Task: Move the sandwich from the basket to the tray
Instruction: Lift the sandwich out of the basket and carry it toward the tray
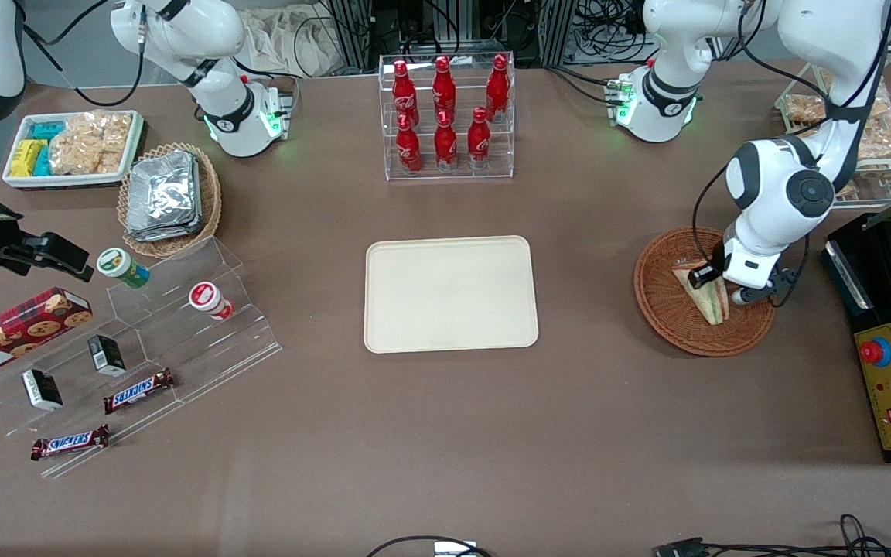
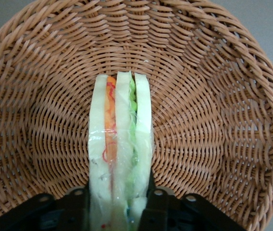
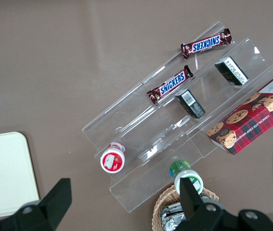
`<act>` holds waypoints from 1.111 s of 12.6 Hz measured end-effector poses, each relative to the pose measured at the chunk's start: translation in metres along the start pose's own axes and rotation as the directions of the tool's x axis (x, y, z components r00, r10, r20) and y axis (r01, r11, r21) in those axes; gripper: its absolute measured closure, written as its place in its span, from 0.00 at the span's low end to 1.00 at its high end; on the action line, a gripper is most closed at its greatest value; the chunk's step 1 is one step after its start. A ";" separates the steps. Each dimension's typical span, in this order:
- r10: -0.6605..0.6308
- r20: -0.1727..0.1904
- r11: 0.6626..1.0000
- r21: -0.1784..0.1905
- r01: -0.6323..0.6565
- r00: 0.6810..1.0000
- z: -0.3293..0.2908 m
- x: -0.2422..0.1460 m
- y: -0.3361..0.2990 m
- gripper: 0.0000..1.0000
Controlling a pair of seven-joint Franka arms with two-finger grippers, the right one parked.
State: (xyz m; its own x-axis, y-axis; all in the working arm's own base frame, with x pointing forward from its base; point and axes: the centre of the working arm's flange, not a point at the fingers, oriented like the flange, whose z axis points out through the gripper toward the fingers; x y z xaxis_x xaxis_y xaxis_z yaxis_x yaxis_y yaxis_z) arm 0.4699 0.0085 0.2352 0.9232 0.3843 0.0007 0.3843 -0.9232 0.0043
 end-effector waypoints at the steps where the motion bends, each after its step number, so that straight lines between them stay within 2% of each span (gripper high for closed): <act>1: 0.001 -0.001 1.000 -0.001 -0.001 1.000 -0.001 0.000 0.001 0.74; 2: 0.002 -0.003 1.000 -0.001 -0.002 1.000 -0.001 0.001 0.001 0.80; 5: 0.007 0.002 1.000 -0.001 -0.007 1.000 -0.011 0.003 0.005 0.81; 8: 0.014 0.076 1.000 0.024 -0.016 0.997 -0.065 0.014 0.012 0.81; 10: 0.050 0.148 0.997 0.042 -0.057 0.988 -0.136 0.028 0.018 0.81; 11: 0.067 0.167 0.996 0.045 -0.075 0.984 -0.178 0.036 0.021 0.80; 14: 0.142 0.183 0.988 0.035 -0.151 0.973 -0.275 0.048 0.026 0.78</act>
State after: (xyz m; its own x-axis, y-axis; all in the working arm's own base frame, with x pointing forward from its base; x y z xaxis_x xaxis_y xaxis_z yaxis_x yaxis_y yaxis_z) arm 0.5234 0.0044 0.5101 0.9532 0.2416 -0.1820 0.2401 -0.9703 -0.0308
